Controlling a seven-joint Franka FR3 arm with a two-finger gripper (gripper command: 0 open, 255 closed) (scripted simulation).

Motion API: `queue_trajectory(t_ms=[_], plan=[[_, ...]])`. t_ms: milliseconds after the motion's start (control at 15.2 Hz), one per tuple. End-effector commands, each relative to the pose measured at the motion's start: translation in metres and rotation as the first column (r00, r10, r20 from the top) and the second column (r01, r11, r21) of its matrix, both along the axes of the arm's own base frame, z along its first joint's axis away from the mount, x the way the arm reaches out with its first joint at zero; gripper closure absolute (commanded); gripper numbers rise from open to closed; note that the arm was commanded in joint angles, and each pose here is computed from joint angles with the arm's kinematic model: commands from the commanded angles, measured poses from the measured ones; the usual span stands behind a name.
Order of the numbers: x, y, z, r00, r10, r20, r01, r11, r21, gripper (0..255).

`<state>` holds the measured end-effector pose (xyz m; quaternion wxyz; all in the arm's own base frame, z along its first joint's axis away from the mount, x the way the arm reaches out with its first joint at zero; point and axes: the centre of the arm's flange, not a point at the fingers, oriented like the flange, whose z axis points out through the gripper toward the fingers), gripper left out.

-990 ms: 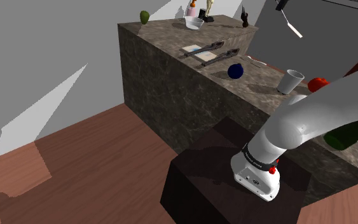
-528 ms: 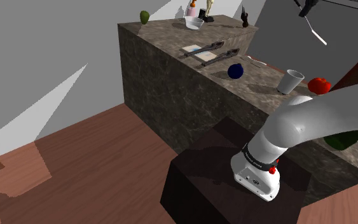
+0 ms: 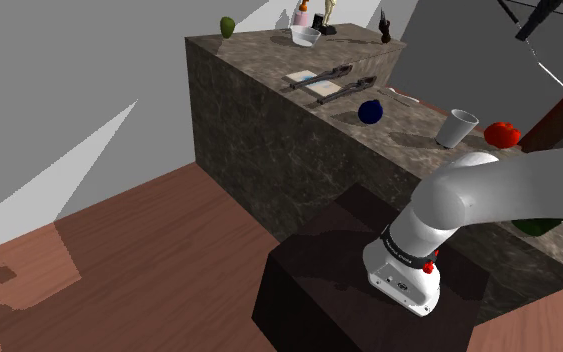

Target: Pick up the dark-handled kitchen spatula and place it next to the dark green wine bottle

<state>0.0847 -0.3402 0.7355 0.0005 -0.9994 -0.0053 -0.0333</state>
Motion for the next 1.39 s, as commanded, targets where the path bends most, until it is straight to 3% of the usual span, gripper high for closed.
queue_trajectory(t_ms=[0, 198, 1320], plan=[[-0.027, -0.004, 0.000, 1.000, 0.001, -0.001, -0.001, 1.000, 0.000, 255], [-0.076, -0.012, 0.000, 1.000, 0.001, -0.001, -0.001, 1.000, 0.000, 255], [-0.076, -0.012, -0.090, 1.000, 0.001, -0.001, -0.001, 1.000, 0.000, 255]])
